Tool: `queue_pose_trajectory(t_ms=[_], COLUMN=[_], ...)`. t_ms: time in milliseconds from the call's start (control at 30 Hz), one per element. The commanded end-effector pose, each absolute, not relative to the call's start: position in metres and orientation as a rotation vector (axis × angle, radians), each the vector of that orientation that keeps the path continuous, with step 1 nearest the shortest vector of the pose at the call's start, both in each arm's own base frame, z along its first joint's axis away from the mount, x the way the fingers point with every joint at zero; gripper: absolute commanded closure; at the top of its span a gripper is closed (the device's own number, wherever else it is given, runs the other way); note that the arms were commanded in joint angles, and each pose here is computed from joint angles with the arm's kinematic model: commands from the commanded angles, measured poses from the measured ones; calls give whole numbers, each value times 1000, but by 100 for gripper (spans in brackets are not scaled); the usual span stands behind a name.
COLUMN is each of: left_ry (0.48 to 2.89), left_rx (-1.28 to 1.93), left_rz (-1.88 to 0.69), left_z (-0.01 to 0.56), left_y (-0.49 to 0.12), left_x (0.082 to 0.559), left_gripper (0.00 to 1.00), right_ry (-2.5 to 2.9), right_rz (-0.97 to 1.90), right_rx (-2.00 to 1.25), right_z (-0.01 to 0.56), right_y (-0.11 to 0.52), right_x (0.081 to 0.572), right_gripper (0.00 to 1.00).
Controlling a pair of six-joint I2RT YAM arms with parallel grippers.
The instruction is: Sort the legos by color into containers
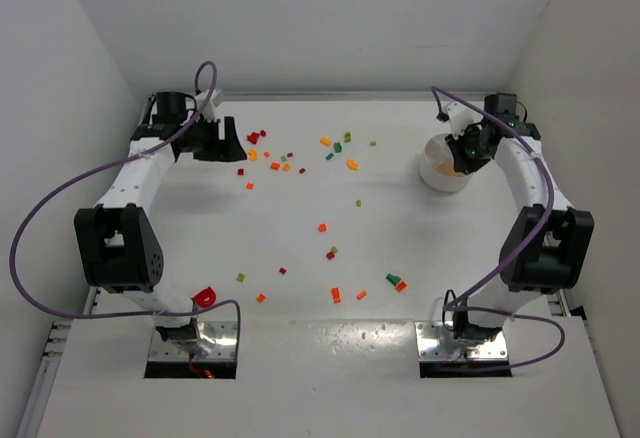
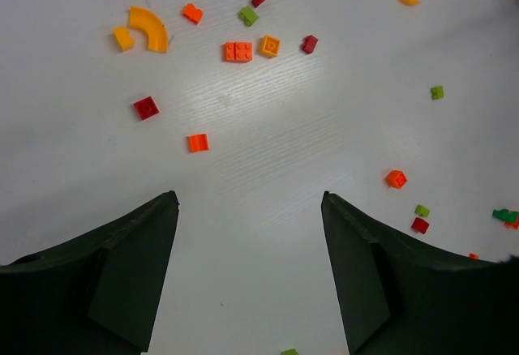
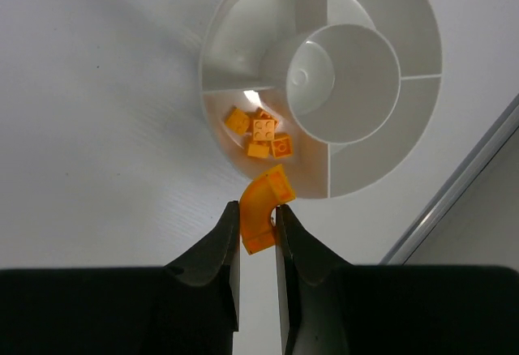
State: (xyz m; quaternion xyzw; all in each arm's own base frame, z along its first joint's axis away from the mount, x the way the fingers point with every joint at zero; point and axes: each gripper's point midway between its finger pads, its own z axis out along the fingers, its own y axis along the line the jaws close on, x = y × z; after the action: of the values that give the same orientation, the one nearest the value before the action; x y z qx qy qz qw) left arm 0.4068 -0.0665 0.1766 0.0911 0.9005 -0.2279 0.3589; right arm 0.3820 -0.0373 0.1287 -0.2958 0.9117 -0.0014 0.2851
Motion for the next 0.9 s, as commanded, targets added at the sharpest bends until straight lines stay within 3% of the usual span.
queue_pose_trajectory(t_ms=[0, 567, 867], left_ry=[2270, 2301, 2301], left_rx=[258, 242, 242], left_rz=[-583, -570, -570], left_z=[192, 180, 180], left_y=[-70, -67, -67], left_x=[406, 409, 411], left_gripper=[23, 16, 15], right_ry=[2362, 2342, 2339], right_rz=[-19, -18, -49], right_rx=[-905, -1123, -1131], right_z=[141, 125, 124], right_y=[-40, -48, -52], right_x=[402, 416, 418], right_gripper=[94, 90, 74])
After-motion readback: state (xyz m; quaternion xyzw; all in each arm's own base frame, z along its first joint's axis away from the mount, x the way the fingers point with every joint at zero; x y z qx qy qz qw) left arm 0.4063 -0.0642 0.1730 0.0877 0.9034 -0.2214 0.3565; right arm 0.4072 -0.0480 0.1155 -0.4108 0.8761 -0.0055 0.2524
